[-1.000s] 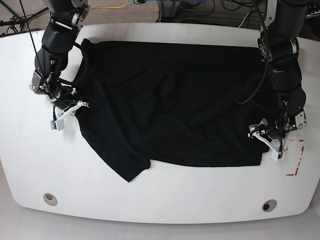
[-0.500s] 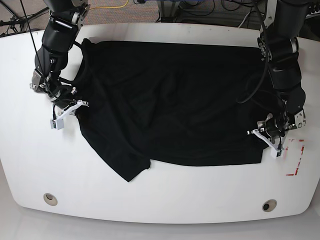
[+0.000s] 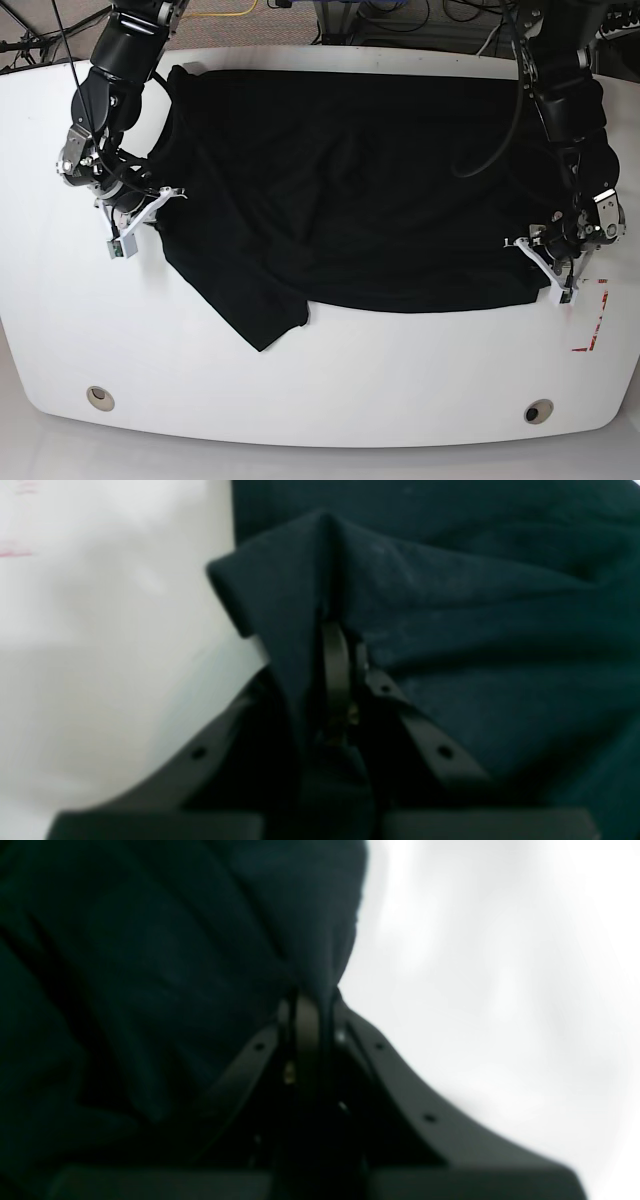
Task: Fold the T-shirt properly
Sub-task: 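Lift the shirt with both grippers and pull it toward the robot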
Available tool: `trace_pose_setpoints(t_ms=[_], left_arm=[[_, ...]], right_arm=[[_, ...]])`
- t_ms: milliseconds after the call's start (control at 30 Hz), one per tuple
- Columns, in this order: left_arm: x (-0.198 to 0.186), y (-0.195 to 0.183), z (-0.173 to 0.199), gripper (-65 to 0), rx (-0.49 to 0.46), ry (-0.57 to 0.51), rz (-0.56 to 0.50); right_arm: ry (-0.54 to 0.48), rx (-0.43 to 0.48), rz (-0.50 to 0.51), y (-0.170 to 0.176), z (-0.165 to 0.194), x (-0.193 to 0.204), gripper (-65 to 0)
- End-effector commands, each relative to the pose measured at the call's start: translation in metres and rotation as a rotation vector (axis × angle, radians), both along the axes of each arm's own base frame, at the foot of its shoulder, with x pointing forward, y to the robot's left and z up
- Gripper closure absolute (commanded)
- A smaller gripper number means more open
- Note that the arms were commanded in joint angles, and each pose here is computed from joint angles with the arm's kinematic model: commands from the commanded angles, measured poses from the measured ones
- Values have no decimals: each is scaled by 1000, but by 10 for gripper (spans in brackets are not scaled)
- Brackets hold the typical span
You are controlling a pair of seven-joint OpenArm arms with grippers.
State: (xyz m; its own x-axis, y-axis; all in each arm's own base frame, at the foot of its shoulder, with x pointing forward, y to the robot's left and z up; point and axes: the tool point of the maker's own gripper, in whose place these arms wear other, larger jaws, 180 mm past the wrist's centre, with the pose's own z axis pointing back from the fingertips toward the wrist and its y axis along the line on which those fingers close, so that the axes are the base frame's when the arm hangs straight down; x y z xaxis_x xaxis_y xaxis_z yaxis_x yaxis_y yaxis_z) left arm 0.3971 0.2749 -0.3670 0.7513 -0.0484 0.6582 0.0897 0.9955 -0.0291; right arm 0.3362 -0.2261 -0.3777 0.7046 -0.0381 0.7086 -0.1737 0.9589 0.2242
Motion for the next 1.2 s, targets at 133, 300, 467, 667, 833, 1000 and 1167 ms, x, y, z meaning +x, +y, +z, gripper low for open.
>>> trace_pose_setpoints(t_ms=[133,300,467,667,833,1000,1167], left_arm=[[5,-2,70,0,117,-157,-51],[-4,-8,100,0,191,-211,-79],[-9,-15,133,0,252,-283,-99],[-12,-14,163,0,288,-364,-86],[-9,2,190,0,292,-427,-27],[-6,16,227,0,301,-523,32],[4,25,271,0,301,-631,75]], right_arm=[[-133,-106,36,-6,56,11,0],[-159,-167,55,-7,76,11,0],[-206,-219,57,-18,99,19,0],[-255,-245,52,-24,122,34,0],[-307,-288,45,-35,154,52,0],[-380,-326,32,-45,190,67,0],[-426,-345,54,-48,221,95,0]])
